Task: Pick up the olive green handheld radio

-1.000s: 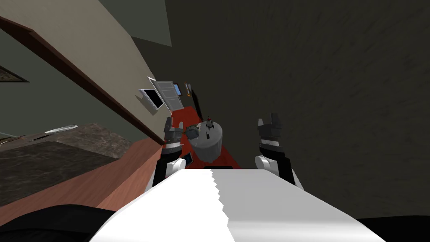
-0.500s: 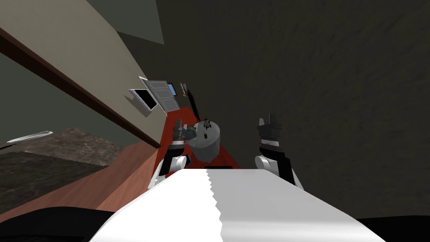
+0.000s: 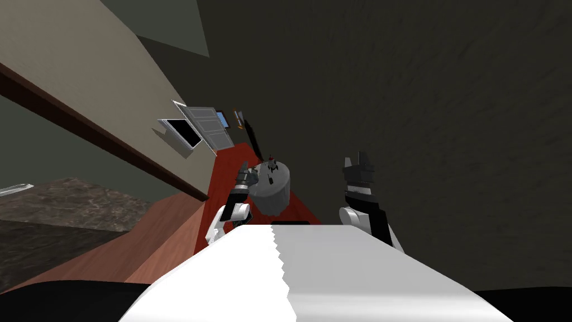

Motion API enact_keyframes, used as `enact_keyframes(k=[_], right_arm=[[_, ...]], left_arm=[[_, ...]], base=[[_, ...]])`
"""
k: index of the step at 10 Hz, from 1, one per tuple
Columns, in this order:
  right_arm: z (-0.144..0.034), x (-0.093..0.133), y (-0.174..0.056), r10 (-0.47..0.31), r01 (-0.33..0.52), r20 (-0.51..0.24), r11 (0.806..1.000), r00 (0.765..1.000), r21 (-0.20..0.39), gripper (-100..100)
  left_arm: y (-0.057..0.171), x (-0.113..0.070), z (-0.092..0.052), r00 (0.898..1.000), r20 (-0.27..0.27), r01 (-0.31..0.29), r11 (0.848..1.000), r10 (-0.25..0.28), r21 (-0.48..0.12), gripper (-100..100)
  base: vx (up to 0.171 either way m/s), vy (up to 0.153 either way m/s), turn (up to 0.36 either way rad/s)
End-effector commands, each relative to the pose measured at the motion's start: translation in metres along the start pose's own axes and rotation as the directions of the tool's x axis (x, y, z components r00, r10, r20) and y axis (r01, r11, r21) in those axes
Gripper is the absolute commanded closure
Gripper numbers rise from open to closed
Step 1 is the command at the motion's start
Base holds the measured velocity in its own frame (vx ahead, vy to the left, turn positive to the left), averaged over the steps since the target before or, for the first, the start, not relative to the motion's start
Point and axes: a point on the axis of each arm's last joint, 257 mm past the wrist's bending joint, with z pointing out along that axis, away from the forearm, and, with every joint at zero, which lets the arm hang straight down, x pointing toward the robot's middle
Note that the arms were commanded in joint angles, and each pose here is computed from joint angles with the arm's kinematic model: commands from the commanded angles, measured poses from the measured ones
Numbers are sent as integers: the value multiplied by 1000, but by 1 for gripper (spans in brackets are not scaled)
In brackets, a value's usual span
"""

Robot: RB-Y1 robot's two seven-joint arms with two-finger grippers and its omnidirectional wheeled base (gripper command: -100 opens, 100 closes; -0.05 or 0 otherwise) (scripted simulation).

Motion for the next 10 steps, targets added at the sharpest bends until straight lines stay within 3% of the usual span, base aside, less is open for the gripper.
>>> enact_keyframes(k=[1,2,5,6,9,10], right_arm=[[0,0,0,0,0,0,1000,1000,0,0],[0,0,0,0,0,0,1000,1000,0,0],[0,0,0,0,0,0,1000,1000,0,0],[0,0,0,0,0,0,1000,1000,0,0],[0,0,0,0,0,0,1000,1000,0,0],[0,0,0,0,0,0,1000,1000,0,0]], left_arm=[[18,3,2,1000,-4,-10,999,10,-38,-100],[37,4,8,1000,-11,-29,996,28,-82,-100],[65,7,12,999,-21,-48,988,45,-146,-100],[79,8,19,998,-30,-67,981,62,-183,-100],[114,11,20,996,-45,-87,961,78,-262,-100],[125,13,28,994,-56,-106,950,94,-292,-100]], base=[[-24,-4,-65],[-27,-6,-114],[-23,-3,-79],[-33,-3,-120],[-27,-4,-76],[-24,-4,-115]])
